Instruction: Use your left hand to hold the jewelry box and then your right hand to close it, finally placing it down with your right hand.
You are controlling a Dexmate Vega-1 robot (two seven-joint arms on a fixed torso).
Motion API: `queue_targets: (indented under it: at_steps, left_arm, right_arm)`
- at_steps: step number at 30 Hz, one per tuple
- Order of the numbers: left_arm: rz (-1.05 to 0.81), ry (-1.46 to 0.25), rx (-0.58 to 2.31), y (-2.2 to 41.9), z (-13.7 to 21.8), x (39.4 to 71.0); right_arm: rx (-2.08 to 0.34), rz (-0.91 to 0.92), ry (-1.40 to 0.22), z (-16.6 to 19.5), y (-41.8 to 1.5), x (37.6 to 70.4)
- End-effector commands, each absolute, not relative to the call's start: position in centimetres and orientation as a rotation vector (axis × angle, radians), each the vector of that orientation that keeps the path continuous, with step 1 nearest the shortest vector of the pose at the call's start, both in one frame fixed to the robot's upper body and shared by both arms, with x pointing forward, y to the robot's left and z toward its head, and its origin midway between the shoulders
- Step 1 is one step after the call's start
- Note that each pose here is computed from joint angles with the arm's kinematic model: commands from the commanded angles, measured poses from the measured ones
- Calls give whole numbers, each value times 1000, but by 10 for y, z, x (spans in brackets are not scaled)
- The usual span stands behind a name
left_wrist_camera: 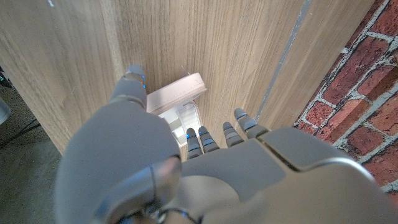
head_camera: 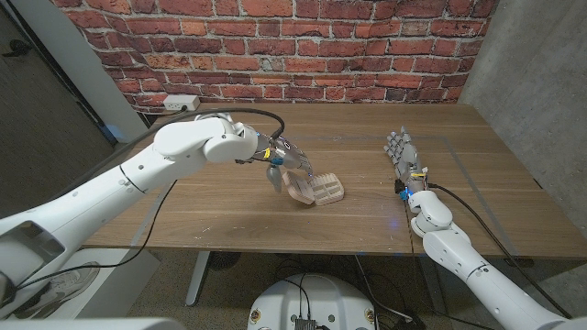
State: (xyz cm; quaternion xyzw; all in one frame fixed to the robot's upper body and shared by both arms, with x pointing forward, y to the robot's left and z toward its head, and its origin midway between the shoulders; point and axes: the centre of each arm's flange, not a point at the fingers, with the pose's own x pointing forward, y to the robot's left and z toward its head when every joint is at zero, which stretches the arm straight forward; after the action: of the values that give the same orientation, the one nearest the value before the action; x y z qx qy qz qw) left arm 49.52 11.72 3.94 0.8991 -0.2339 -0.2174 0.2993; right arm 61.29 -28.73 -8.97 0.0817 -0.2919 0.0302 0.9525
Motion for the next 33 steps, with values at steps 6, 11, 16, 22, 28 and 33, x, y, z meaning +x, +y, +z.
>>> queue_targets:
  at_steps: [6,11,16,22,28,33]
  left_arm:
    - [-635,-643,2391,111,23,503]
    - [-635,-655,2394,112,18,505]
    - [-636,-696,2364,115,14,506]
    - [-633,-730,2333,117,11,507]
    - [-615,-766,2305,120,8,508]
    - [-603,-776,2278,123,6,509]
  right_arm:
    - [170,56,-592,-93,-289,613]
    - [168,55,-592,-93,-289,612]
    - [162,54,-592,-93,-289,612]
    - [156,52,-591,-92,-289,610]
    - [145,50,-591,-91,-289,608]
    - [142,50,-592,-91,-289,607]
